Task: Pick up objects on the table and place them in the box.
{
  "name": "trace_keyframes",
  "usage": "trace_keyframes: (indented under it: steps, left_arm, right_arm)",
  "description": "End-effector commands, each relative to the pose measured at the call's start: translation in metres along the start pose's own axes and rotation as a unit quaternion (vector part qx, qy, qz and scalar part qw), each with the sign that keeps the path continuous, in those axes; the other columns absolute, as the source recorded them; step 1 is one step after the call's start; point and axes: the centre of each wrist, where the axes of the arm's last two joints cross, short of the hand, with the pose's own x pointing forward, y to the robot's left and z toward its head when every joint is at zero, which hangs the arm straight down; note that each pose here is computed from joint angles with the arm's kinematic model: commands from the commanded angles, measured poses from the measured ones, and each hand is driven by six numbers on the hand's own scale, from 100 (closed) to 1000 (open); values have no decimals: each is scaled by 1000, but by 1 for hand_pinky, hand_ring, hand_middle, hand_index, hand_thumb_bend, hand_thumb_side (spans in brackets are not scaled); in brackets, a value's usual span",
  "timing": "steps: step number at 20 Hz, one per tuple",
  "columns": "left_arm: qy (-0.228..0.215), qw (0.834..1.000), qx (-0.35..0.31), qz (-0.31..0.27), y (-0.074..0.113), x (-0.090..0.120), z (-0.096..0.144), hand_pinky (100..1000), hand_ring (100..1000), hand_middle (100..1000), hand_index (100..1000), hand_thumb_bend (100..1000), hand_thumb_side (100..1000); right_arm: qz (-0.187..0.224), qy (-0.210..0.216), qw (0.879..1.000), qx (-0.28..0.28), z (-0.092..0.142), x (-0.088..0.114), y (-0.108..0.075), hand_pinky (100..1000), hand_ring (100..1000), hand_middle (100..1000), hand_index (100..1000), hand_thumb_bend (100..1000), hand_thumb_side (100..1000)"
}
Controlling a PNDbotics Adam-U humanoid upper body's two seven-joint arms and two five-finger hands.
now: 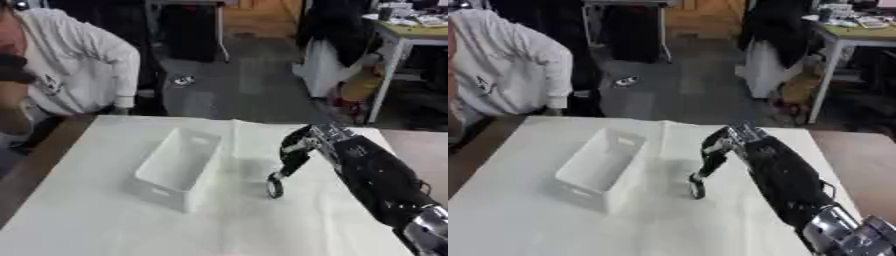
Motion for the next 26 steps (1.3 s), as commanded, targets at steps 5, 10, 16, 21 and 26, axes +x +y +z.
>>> trace_keyframes:
  steps: [5,10,16,21,26]
  left_arm:
    - [-6,1000,-6,-1,3,4,-3,779,622,712,732,242,774]
    - [-3,1000,-8,0,3,3,-2,779,622,712,732,241,775]
    - [-2,1000,-9,0,3,3,-2,780,622,713,732,240,775]
    - [-4,1000,-9,1,3,3,-3,780,622,713,732,240,775]
    - [-5,1000,-8,1,2,4,-4,781,622,713,732,240,776]
  right_arm:
    - [-7,-30,996,78,-13,6,13,693,621,562,682,350,1000]
    - [-12,-20,996,87,-17,10,16,674,598,538,624,345,1000]
    - [-7,-15,997,76,-12,9,8,689,597,539,608,339,1000]
    - [0,0,998,67,-7,9,-2,712,614,551,623,326,1000]
    - [1,8,998,66,-7,12,-7,707,608,545,613,328,1000]
